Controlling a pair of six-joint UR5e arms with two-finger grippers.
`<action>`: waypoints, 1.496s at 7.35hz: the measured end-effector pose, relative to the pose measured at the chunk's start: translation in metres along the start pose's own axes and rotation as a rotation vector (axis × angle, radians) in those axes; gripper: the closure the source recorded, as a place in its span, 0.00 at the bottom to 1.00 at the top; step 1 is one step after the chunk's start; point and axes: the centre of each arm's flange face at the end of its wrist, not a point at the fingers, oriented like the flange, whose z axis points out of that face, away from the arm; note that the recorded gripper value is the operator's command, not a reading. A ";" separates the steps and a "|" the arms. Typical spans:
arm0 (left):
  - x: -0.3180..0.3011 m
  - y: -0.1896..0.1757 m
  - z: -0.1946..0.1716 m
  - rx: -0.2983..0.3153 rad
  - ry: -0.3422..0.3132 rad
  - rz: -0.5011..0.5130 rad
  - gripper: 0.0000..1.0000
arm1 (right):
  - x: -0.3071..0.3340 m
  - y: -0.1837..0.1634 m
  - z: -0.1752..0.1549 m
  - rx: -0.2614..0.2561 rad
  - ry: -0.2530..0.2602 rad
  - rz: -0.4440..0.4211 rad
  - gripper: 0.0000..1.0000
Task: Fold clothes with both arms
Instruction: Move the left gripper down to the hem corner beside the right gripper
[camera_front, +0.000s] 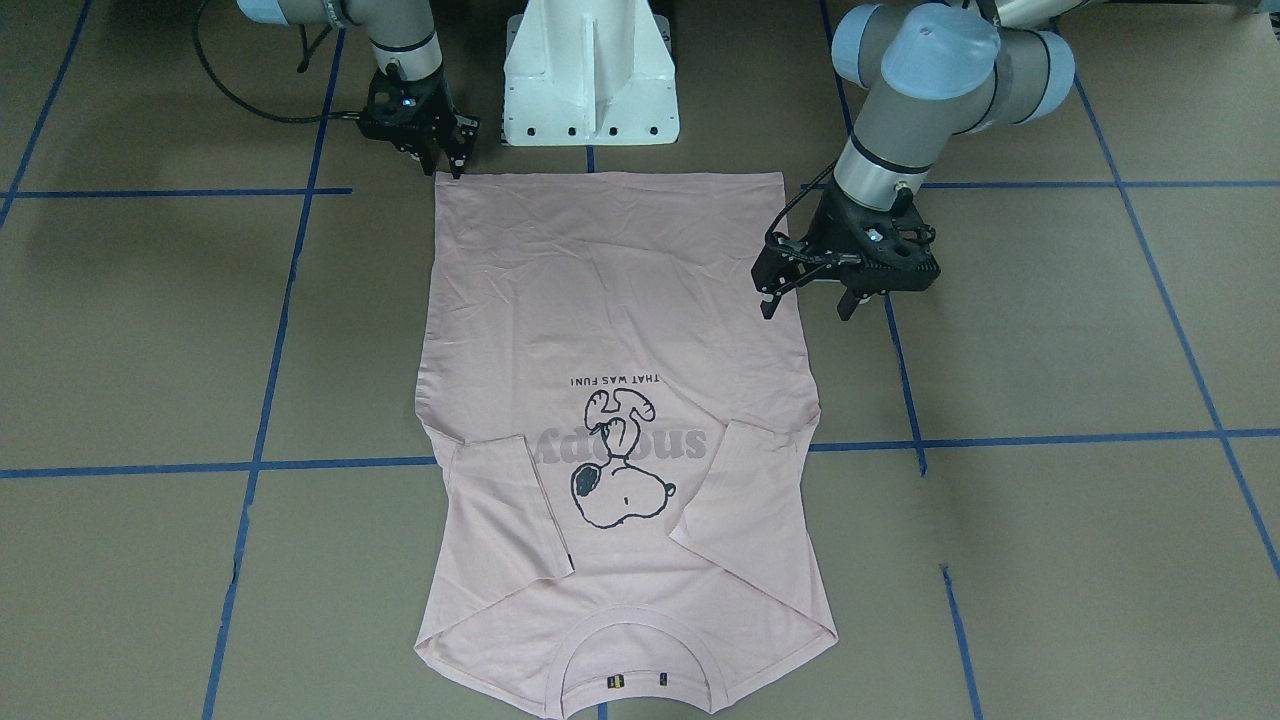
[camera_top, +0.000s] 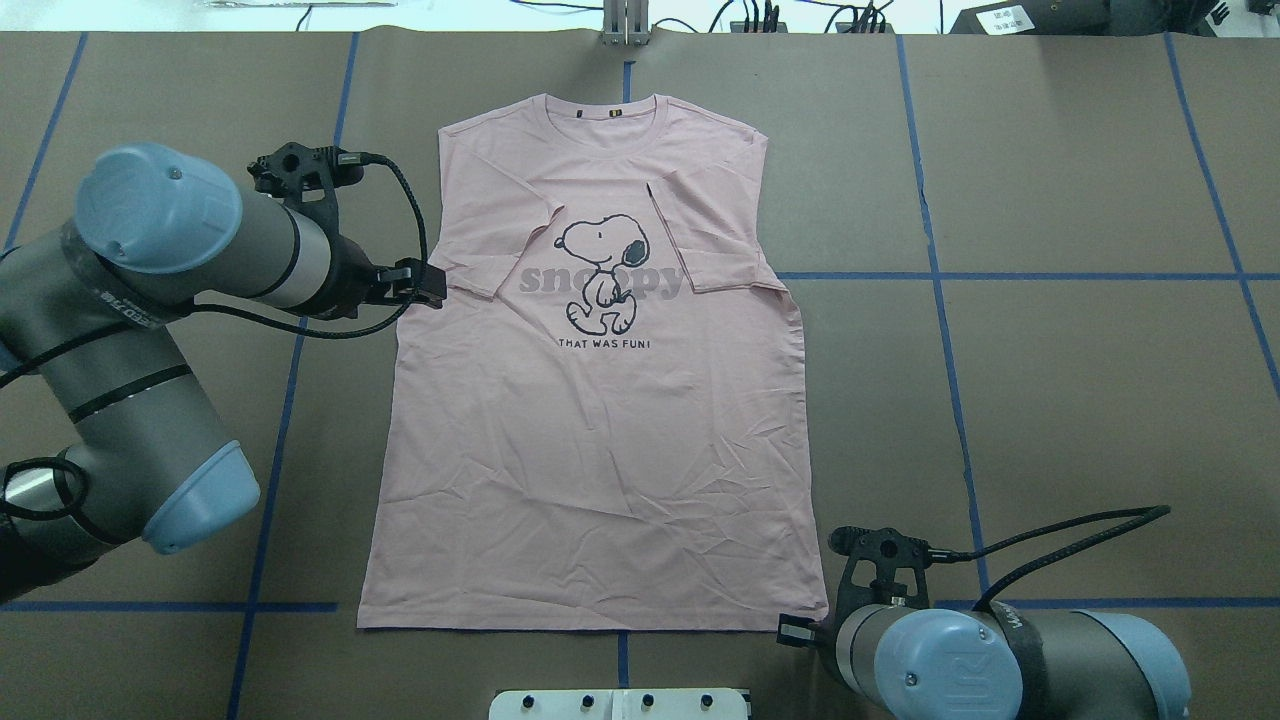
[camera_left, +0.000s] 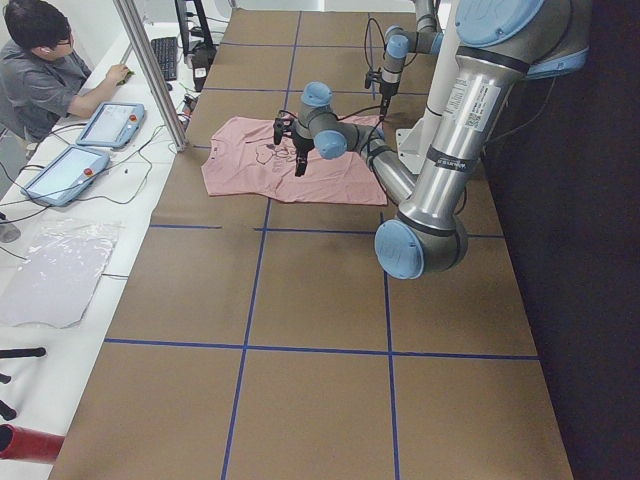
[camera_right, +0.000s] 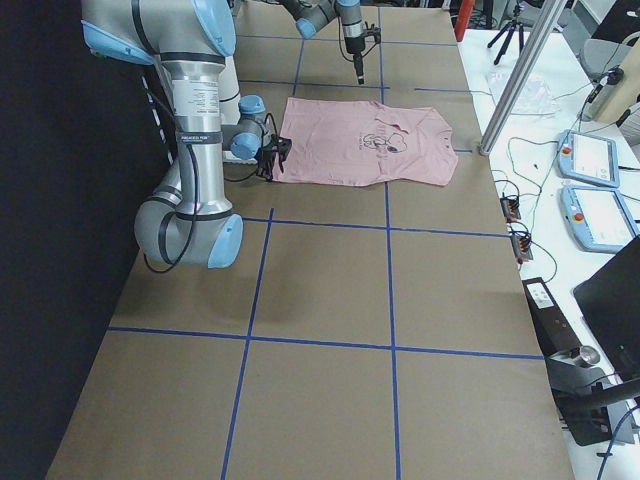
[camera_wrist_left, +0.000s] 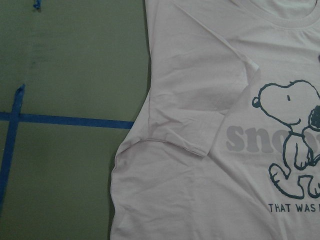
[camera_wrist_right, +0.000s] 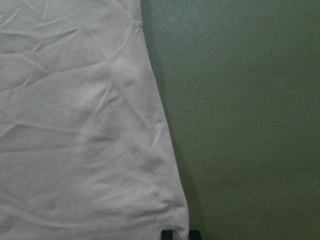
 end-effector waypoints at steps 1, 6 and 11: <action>0.000 0.000 0.000 0.000 0.000 0.000 0.00 | -0.001 -0.001 -0.002 0.000 -0.004 0.001 1.00; -0.043 0.058 0.004 -0.030 0.001 -0.061 0.00 | -0.008 -0.026 -0.042 0.013 -0.076 0.038 1.00; -0.022 0.254 0.032 -0.090 -0.126 -0.266 0.00 | -0.014 -0.032 -0.057 0.019 -0.112 0.045 1.00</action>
